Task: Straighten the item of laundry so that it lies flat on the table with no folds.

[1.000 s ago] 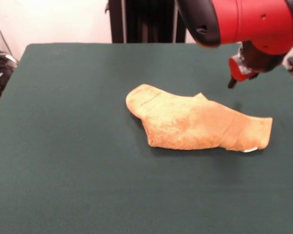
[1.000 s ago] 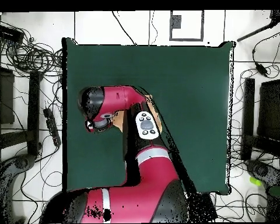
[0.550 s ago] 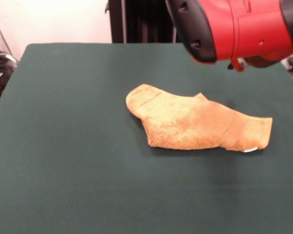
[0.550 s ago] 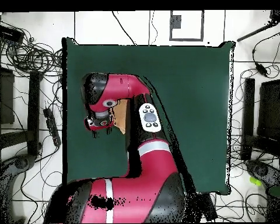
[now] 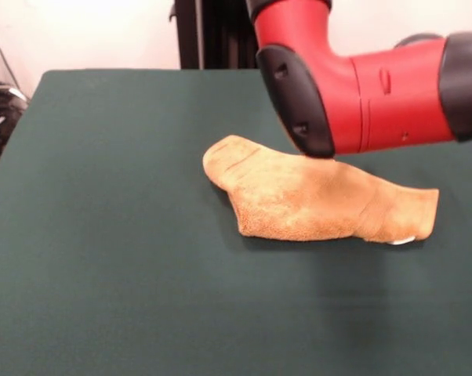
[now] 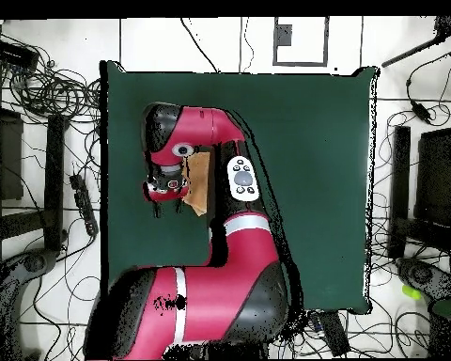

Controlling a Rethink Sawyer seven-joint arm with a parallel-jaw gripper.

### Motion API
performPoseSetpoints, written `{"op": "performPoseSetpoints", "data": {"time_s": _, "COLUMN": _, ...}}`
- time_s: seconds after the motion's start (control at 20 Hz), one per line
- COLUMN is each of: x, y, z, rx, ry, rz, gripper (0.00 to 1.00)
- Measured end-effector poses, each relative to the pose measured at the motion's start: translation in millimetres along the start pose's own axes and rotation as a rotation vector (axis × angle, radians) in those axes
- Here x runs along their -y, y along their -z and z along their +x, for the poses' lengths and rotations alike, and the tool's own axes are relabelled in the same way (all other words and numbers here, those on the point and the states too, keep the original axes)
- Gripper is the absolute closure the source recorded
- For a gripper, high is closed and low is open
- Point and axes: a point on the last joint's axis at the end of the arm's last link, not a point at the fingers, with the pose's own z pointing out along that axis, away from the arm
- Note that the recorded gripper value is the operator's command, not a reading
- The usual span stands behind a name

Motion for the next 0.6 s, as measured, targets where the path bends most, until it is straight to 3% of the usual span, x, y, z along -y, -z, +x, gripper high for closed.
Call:
{"op": "performPoseSetpoints", "data": {"time_s": 0.35, "x": 15.1, "y": 3.5, "z": -13.2, "rx": 0.053, "ry": -0.025, "rz": 0.059, "gripper": 0.0}}
{"op": "performPoseSetpoints", "data": {"time_s": 0.5, "x": 15.7, "y": 17.2, "z": -11.8, "rx": 0.059, "ry": -0.029, "rz": 0.055, "gripper": 0.0}}
{"op": "performPoseSetpoints", "data": {"time_s": 0.6, "x": 13.9, "y": 29.3, "z": -4.4, "rx": 0.019, "ry": -0.03, "rz": 0.022, "gripper": 0.0}}
